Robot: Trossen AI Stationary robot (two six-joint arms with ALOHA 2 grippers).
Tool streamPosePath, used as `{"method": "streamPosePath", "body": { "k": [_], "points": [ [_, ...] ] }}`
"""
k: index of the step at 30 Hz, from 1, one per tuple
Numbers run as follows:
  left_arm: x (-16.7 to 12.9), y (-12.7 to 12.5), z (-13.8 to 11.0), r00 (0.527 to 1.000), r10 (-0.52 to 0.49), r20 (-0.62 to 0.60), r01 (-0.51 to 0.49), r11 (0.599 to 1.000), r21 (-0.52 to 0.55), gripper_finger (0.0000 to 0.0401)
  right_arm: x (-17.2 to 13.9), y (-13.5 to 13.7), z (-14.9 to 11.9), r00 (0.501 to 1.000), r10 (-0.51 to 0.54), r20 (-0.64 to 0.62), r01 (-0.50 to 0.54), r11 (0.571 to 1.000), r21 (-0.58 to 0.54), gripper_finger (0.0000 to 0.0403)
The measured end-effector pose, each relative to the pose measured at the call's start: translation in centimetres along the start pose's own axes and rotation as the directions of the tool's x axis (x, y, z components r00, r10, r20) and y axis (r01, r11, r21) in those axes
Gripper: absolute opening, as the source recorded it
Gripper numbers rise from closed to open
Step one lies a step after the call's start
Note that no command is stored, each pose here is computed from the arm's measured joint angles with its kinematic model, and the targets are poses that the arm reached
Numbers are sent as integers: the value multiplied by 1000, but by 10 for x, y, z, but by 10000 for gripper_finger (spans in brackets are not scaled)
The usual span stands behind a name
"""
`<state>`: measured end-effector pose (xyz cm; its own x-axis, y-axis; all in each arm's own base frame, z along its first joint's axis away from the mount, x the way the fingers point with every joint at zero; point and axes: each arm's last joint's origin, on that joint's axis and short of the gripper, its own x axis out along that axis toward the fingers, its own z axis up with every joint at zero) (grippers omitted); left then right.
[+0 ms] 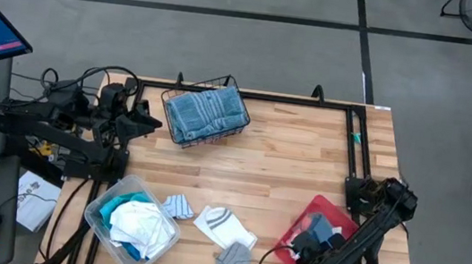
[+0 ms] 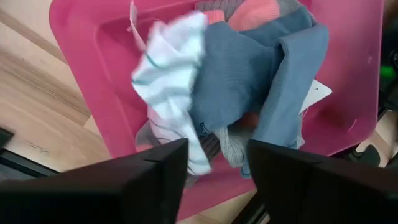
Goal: Pick & Place Cloths
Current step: Put the gray sock into the red bin
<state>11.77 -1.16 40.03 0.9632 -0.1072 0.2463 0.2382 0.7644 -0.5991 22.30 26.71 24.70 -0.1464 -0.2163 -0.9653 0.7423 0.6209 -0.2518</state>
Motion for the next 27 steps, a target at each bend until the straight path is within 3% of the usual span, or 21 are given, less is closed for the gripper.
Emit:
{"method": "streamPosePath", "body": {
  "k": [7,14,17,21,25,27],
  "points": [
    [0,0,0,1000,0,1,0,1000,0,137,-15,-11,9,998,55,-16,-56,998,-30,223],
    [-1,0,0,1000,-2,2,2,1000,0,137,-46,-26,43,957,289,-11,-290,956,-43,232],
    [-1,0,0,1000,-1,2,1,1000,0,137,-54,-21,57,910,407,77,-400,912,-95,228],
    [-1,0,0,1000,-2,2,2,1000,0,137,-55,4,76,825,539,169,-481,827,-292,224],
    [-1,0,0,1000,-1,2,1,1000,0,137,-45,38,92,745,646,164,-501,705,-501,224],
    [-1,0,0,1000,-1,2,1,1000,0,137,-36,51,96,745,648,156,-468,676,-570,223]
  ]
}}
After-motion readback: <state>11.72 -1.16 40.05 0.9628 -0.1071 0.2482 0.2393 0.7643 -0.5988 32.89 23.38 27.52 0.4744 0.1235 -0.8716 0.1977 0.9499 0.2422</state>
